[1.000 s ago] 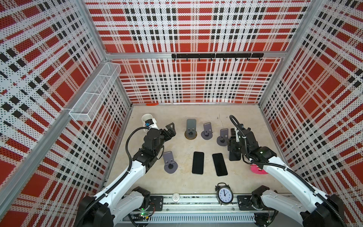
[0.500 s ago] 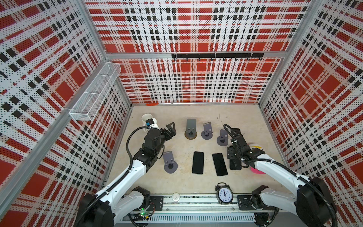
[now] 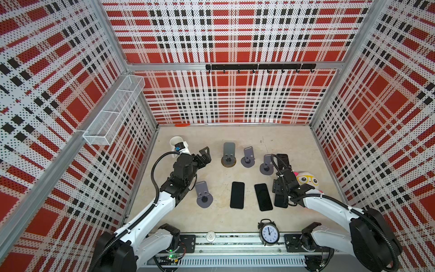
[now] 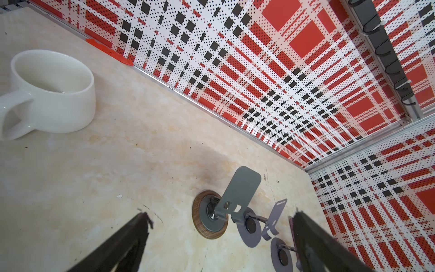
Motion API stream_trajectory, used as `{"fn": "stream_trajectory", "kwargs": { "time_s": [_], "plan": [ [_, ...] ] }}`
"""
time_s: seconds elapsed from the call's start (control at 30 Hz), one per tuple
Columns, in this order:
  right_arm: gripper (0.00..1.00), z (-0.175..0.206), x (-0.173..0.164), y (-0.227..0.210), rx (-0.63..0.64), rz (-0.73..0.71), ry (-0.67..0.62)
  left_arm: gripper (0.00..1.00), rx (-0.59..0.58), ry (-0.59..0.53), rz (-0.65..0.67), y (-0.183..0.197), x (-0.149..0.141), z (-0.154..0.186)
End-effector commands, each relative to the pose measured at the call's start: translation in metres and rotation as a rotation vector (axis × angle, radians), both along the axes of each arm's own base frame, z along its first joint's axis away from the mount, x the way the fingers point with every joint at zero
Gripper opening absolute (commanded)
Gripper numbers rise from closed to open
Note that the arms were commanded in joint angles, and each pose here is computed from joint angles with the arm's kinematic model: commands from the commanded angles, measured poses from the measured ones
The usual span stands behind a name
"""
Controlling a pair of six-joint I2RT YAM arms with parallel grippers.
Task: Remove the phone from the phone stand
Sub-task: Place the phone to the middle-right of the table.
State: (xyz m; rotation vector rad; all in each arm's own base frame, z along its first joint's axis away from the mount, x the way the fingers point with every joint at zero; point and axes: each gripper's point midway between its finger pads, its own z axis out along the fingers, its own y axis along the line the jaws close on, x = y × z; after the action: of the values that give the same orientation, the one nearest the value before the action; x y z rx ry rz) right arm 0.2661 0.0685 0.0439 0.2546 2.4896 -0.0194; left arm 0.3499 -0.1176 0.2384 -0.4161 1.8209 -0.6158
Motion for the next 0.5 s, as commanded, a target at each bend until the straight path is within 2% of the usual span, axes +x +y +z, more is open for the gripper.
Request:
{"fn": "stream_trajectory", "kwargs": {
  "time_s": [0.0, 0.3, 0.47],
  "plan": [
    [0.65, 0.004, 0.003, 0.001, 0.047, -0.046, -0.053, 0.98, 0.014, -0.018, -0.001, -0.001, 0.003, 0.007],
    [0.7, -0.016, -0.019, 0.012, 0.045, -0.014, 0.074, 0.98, 0.007, -0.005, -0.012, -0.003, 0.005, 0.002],
    [0.71, -0.024, -0.029, 0.001, -0.02, -0.032, 0.146, 0.98, 0.004, -0.009, -0.009, -0.002, 0.004, 0.004]
  ]
}}
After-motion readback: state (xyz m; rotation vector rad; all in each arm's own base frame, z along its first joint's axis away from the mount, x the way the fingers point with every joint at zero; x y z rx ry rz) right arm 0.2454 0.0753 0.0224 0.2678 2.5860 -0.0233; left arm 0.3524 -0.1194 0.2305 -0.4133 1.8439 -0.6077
